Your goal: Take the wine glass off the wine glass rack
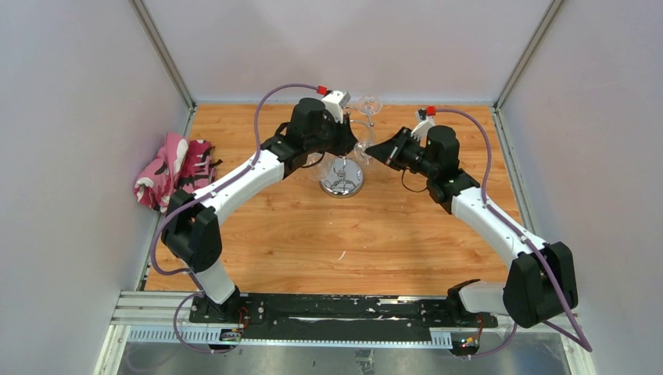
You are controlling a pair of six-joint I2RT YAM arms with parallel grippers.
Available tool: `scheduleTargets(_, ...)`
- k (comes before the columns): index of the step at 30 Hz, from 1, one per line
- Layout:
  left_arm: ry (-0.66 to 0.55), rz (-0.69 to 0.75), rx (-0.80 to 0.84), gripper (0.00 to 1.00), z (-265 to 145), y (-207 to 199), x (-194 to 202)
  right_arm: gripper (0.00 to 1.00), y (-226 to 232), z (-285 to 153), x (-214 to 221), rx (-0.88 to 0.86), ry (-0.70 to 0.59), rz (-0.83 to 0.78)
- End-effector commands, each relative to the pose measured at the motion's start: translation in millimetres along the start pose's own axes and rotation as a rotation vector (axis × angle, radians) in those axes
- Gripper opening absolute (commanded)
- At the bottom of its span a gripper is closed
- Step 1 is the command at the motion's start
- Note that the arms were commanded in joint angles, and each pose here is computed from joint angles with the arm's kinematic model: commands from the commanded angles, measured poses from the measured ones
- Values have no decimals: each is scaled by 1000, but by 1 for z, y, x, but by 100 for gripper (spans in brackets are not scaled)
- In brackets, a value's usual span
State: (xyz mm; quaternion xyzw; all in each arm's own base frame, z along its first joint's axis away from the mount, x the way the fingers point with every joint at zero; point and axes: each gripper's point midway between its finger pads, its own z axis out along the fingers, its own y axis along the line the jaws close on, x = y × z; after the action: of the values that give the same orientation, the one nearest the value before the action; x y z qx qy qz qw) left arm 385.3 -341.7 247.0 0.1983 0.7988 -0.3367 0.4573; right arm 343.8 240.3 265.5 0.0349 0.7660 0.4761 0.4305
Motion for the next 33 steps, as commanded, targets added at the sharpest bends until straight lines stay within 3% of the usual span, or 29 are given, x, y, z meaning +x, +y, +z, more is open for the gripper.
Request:
scheduleTargets(1,51,-5,63,18,5,-14,18,0,30,-9,-18,-85,-51,-2)
scheduleTargets(9,51,-1,67,18,5,-15,17,0,39,-29,-30,-52,-126,101)
scheduleTargets(20,41,8,55,18,-3,-15,11,0,16,-38,-19,81,-120,286)
scheduleTargets(33,-104,40,-49,20,-46,-13,-32,0,12,-87,-13,174,-169,179)
